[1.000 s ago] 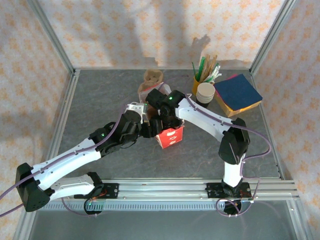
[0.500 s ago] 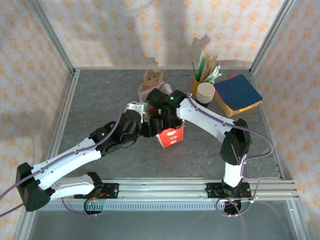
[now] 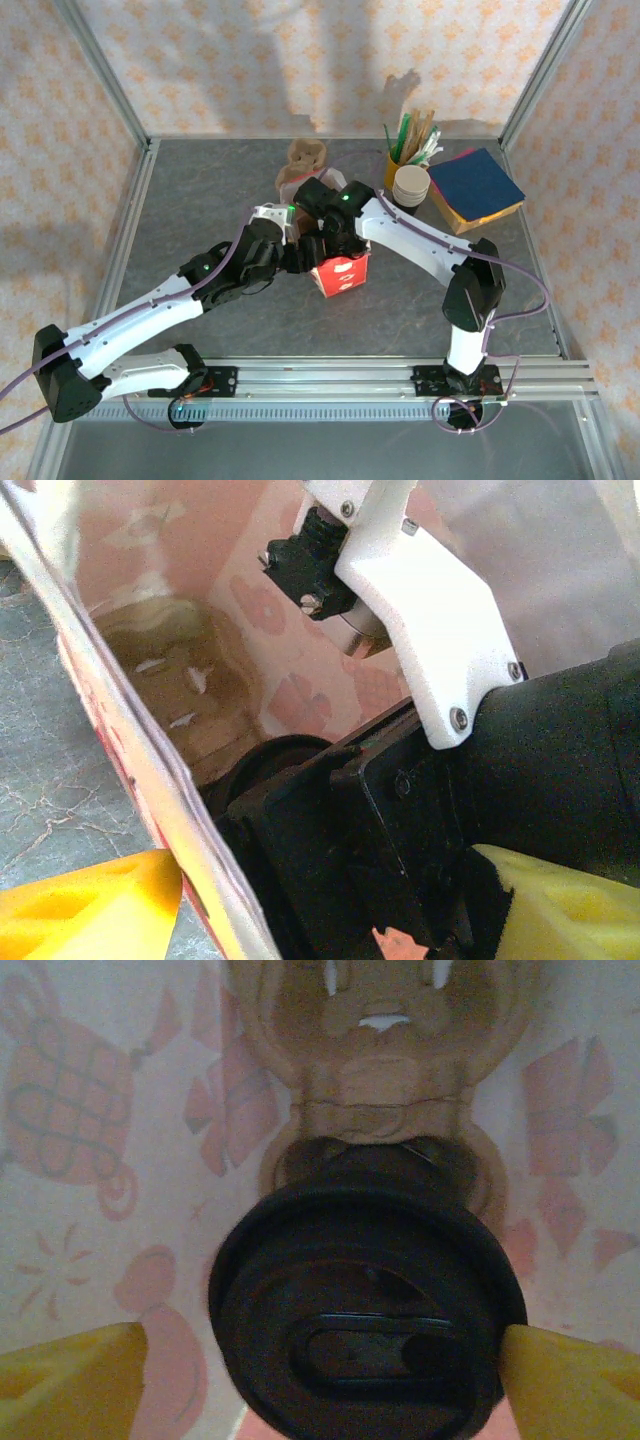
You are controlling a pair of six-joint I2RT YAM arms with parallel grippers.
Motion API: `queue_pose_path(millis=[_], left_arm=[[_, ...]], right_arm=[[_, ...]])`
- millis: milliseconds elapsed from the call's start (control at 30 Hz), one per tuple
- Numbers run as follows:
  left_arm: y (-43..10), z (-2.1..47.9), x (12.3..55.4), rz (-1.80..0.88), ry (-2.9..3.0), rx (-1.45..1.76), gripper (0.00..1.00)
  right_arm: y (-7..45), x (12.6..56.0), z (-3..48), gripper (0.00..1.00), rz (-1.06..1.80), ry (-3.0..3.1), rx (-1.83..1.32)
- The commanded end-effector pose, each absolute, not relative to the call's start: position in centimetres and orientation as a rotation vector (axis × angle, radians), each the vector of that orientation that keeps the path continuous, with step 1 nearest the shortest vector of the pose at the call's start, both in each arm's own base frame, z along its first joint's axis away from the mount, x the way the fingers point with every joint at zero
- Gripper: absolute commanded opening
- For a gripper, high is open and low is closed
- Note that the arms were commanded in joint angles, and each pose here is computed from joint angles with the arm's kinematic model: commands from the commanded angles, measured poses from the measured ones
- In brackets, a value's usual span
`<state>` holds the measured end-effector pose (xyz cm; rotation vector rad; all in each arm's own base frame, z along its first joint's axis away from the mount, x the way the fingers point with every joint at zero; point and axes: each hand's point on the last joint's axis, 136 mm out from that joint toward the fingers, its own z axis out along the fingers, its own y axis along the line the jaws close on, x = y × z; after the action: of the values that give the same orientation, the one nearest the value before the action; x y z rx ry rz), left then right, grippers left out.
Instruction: Pack the takeout coffee
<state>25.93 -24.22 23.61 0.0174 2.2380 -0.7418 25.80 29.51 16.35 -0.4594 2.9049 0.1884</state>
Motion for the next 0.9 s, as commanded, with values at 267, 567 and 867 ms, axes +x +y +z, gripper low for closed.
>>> queue_pose_path(millis=[267, 567, 867], left_arm=[[-23.6, 24.4, 26.5, -0.719, 2.225, -0.016, 0.76], [-23.4, 23.9, 26.5, -0.708, 2.235, -0.026, 0.76], [-23.0, 23.5, 26.6, -0.697, 2.243, -0.045, 0.76]], right_arm=[[29.3, 25.5, 17.5, 0.94, 0.203, 2.862, -0.462], [29.6, 25.8, 18.7, 0.94, 0.234, 2.834, -0.444], [30.5, 26.3, 21.8, 0.94, 0.335, 2.751, -0.431]])
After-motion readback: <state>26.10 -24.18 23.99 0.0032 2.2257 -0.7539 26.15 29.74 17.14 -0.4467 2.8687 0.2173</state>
